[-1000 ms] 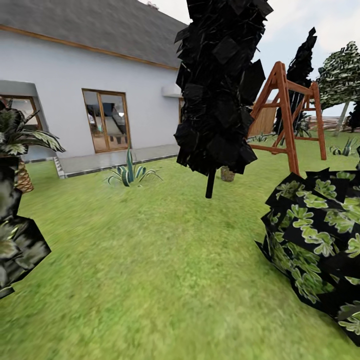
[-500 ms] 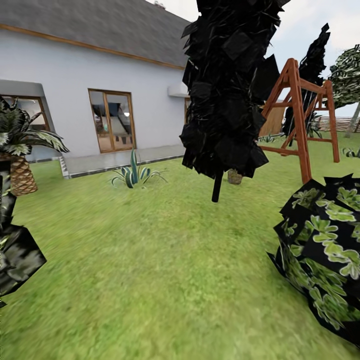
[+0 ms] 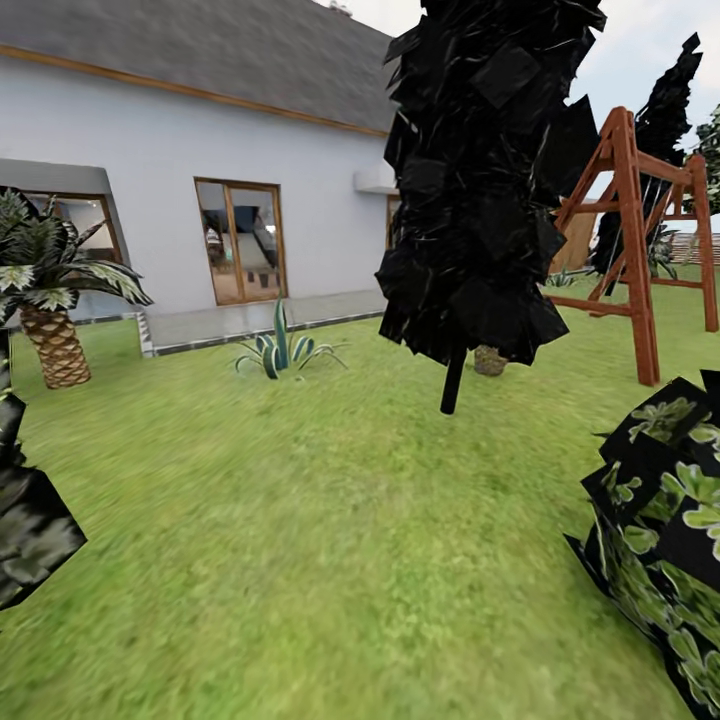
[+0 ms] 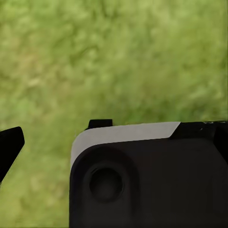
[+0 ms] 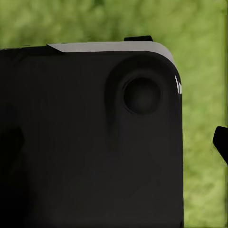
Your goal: Take the three Easter eggs out of the wicker basket on the lawn in the garden, then place them on the lawn next to a single tree (choose any tree) so that all three eggs are next to the same tree and none are left in the basket.
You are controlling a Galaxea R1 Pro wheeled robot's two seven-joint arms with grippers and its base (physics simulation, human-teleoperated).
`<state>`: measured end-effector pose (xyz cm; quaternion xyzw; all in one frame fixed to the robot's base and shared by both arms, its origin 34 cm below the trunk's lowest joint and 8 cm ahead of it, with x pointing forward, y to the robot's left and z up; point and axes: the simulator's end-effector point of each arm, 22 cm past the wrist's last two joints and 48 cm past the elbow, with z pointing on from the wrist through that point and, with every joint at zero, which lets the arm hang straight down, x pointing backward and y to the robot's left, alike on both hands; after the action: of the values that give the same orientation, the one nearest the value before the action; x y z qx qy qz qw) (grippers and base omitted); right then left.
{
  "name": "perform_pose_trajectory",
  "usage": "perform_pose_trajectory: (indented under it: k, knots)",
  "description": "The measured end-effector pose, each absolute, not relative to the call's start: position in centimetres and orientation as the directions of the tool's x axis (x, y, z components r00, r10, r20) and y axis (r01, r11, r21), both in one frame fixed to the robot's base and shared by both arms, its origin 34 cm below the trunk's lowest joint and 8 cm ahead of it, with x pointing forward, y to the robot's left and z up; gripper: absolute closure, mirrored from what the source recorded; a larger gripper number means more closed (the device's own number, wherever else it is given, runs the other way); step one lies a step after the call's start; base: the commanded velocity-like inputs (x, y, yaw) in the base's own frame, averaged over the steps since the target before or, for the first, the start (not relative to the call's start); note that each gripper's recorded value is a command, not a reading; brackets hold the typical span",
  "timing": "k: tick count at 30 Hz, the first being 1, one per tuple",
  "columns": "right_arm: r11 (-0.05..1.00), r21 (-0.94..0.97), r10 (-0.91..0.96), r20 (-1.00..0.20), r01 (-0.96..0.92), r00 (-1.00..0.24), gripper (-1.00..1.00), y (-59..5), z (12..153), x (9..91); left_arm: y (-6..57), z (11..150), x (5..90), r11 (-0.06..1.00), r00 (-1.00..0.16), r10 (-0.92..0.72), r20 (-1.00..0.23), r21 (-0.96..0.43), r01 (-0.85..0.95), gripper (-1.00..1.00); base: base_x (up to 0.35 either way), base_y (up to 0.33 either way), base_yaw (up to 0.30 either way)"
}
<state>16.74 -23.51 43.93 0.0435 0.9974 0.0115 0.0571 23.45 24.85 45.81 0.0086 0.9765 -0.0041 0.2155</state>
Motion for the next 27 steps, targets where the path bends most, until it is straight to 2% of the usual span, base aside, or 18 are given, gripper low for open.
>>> perform_pose_trajectory:
  k: [12, 27]
  knots:
    - [0.996, 0.028, 0.087, -0.113, 0.085, -0.99, -1.0, -23.5, 43.93, 16.75, 24.85, 45.81, 23.45, 1.0, -0.907, 0.015, -0.421, -0.004, 0.018, -1.0, 0.327, -0.044, 0.189]
    - [0.996, 0.028, 0.087, -0.113, 0.085, -0.99, -1.0, -23.5, 43.93, 16.75, 24.85, 45.81, 23.45, 1.0, -0.907, 0.015, -0.421, -0.004, 0.018, -1.0, 0.325, -0.045, 0.078]
